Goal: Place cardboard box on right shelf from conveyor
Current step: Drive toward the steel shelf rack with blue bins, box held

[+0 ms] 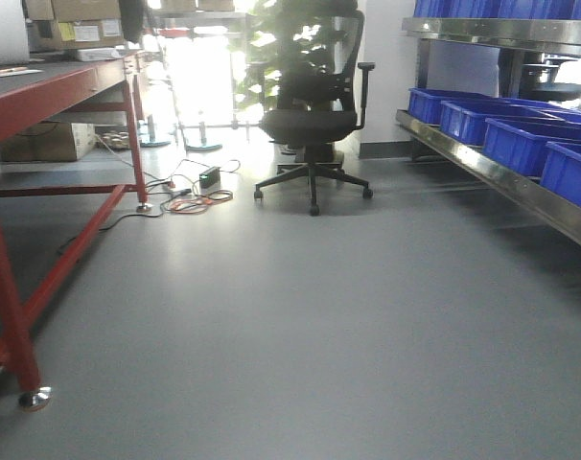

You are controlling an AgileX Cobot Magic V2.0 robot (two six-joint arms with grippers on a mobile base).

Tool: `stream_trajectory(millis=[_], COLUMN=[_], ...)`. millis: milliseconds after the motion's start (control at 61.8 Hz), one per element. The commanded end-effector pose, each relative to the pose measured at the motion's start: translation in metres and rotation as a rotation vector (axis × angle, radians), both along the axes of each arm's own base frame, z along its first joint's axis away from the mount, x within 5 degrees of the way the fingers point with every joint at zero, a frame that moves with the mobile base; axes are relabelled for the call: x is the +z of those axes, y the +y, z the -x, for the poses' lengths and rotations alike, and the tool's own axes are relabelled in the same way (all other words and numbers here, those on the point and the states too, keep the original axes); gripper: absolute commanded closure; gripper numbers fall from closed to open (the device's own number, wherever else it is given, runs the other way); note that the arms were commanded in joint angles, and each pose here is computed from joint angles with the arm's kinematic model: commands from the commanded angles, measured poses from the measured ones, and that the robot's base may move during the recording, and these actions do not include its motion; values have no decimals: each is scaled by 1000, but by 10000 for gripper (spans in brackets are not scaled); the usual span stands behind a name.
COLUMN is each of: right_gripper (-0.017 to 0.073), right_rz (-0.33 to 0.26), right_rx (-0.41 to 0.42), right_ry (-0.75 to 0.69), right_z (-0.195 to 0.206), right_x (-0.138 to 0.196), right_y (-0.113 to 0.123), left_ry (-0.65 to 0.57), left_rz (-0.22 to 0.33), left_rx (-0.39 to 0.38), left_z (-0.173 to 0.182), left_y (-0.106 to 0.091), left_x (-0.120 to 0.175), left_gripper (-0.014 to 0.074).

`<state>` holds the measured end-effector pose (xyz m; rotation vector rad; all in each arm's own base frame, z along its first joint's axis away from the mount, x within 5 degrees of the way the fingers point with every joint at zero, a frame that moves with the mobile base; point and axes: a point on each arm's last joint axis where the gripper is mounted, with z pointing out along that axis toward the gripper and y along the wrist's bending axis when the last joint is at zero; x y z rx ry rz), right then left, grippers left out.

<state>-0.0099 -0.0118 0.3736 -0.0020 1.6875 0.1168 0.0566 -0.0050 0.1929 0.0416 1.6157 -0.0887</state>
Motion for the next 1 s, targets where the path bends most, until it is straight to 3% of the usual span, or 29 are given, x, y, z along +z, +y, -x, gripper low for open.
stream_trajectory(millis=[0, 987], right_gripper=[365, 365], right_rz=[4, 4], right_rx=[0, 0], right_ry=[-112, -111], right_z=[-1, -1], right_x=[16, 16], right_y=[0, 0], left_ry=[-95, -95], left_rz=[13, 13], left_rx=[-1, 1], left_z=[1, 1], left_y=[0, 0], left_x=[6, 6], left_gripper=[709, 709])
